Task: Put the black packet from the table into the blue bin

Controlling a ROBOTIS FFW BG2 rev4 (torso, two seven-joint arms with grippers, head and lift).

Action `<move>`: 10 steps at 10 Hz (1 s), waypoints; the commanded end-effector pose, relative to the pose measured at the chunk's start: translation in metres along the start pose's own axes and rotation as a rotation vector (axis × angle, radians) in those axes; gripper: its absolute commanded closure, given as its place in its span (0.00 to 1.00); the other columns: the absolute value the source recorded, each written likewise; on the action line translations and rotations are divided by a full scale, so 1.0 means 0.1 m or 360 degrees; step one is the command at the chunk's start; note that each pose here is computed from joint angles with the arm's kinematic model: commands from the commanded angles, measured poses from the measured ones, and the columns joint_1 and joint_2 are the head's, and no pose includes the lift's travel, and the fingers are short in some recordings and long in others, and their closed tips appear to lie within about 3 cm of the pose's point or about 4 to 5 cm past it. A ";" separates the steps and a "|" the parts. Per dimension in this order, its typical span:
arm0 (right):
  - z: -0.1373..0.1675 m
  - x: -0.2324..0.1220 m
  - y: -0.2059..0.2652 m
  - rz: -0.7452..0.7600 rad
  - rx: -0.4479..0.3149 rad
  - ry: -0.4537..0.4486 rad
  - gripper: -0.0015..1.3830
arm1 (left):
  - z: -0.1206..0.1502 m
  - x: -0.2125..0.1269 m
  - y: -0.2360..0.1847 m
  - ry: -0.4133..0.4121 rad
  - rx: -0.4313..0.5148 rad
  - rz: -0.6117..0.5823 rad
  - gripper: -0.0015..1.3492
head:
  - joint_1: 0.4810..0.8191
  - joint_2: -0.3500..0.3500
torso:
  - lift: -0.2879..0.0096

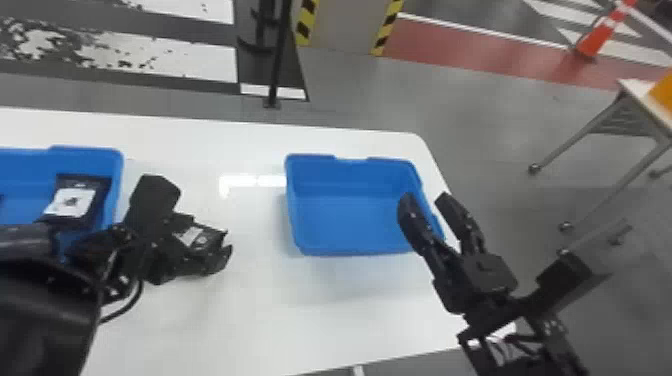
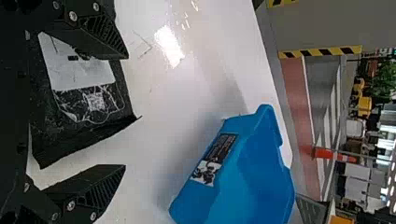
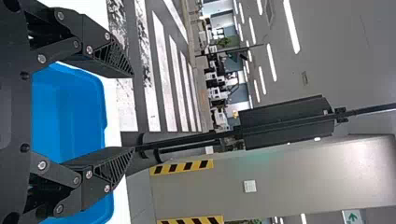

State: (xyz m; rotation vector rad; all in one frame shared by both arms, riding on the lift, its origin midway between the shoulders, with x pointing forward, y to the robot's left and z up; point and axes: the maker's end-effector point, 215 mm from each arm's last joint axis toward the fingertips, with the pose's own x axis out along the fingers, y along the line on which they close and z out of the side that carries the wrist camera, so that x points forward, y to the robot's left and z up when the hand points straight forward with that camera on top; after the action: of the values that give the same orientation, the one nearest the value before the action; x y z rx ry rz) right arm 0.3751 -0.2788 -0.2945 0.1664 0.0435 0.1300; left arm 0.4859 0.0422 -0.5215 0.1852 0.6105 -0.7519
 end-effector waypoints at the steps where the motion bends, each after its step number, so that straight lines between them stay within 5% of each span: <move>1: 0.00 0.00 0.00 0.0000 0.0004 -0.0001 0.37 | -0.10 -0.03 0.17 0.0046 0.0014 0.0063 0.26 | 0.63 0.07 | 0.60; 2: 0.00 0.00 0.00 -0.0001 0.0001 0.0000 0.37 | -0.16 -0.02 0.17 0.0086 0.0012 0.0063 0.52 | 0.63 0.09 | 0.60; 4: 0.00 0.00 0.01 0.0002 0.0006 -0.0001 0.37 | -0.17 0.02 0.06 0.0125 0.0093 0.0027 0.86 | 0.63 0.10 | 0.60; 7: -0.02 -0.01 0.01 -0.0002 0.0007 0.0006 0.37 | 0.52 0.01 -0.01 -0.0140 0.0313 -0.0039 0.90 | 0.63 0.06 | 0.60; 10: -0.02 -0.01 0.01 0.0001 0.0009 0.0006 0.37 | 1.09 -0.46 0.01 -0.0374 0.0253 -0.0004 0.90 | 0.63 0.04 | 0.60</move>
State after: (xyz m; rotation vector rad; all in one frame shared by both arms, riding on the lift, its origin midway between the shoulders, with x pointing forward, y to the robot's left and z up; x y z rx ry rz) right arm 0.3738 -0.2772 -0.2962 0.1711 0.0477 0.1312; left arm 0.5103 0.0221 -0.4183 0.2570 0.3430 -0.8291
